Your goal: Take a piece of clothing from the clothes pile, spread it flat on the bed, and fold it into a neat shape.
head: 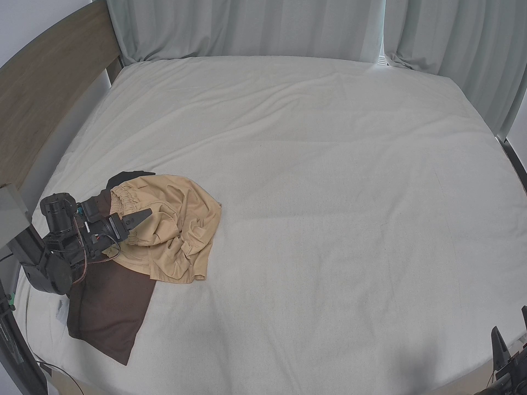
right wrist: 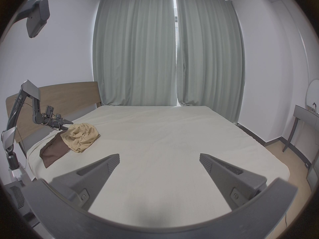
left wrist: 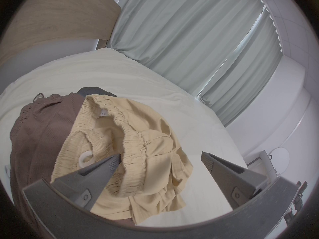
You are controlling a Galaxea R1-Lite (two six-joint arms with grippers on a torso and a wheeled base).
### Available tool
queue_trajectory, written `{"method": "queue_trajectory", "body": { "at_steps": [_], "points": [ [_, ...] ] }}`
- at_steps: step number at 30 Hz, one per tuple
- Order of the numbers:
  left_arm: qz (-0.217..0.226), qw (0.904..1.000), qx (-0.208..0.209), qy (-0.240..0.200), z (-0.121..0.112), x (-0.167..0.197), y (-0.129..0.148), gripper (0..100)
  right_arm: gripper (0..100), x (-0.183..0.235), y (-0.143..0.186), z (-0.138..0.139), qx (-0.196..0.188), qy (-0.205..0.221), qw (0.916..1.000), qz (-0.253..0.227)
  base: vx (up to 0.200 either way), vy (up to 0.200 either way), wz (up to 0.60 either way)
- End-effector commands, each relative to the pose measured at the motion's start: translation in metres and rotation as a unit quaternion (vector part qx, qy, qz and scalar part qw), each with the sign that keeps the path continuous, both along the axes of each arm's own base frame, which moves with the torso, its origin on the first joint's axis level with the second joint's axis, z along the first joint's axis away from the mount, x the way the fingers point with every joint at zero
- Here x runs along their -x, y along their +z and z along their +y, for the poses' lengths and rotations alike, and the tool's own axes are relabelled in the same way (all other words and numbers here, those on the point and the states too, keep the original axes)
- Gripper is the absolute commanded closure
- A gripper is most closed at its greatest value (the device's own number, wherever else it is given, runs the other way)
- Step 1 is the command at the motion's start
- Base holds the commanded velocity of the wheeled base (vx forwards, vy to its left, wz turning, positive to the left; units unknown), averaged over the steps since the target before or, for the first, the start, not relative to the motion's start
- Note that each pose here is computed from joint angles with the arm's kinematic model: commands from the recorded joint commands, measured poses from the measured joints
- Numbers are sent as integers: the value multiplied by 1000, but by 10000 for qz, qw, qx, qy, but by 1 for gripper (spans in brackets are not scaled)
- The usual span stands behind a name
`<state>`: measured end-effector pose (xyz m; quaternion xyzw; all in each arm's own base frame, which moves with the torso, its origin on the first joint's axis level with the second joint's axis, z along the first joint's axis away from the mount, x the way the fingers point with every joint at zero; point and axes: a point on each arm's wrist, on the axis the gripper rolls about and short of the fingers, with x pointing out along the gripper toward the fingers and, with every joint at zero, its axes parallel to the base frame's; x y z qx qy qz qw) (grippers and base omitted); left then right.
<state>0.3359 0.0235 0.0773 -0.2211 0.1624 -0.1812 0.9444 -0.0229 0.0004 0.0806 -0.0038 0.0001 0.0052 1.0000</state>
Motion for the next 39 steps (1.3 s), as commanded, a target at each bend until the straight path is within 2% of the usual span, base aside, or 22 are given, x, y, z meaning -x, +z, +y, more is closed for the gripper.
{"method": "queue_trajectory", "body": {
  "at_steps": [1, 6, 30, 31, 39],
  "points": [
    [0, 9999, 101, -89, -5, -6, -6, 0, 0, 0, -5, 0, 0, 2, 10000, 22, 0, 0, 0],
    [-36, 9994, 325, -134, -11, -8, -3, 0, 0, -1, -5, 0, 0, 2, 10000, 37, 0, 0, 0],
    [-50, 9988, 434, -225, -19, -18, -12, 0, 0, -1, -5, 0, 0, 2, 10000, 37, 0, 0, 0],
    [-50, 9988, 434, -225, -19, -18, -13, 100, 0, 0, -5, 0, 0, 2, 10000, 30, 0, 0, 0],
    [-125, 9982, 550, -180, -17, -22, -12, 100, 0, 0, -5, 0, 0, 2, 10000, 30, 0, 0, 0]
  ]
}}
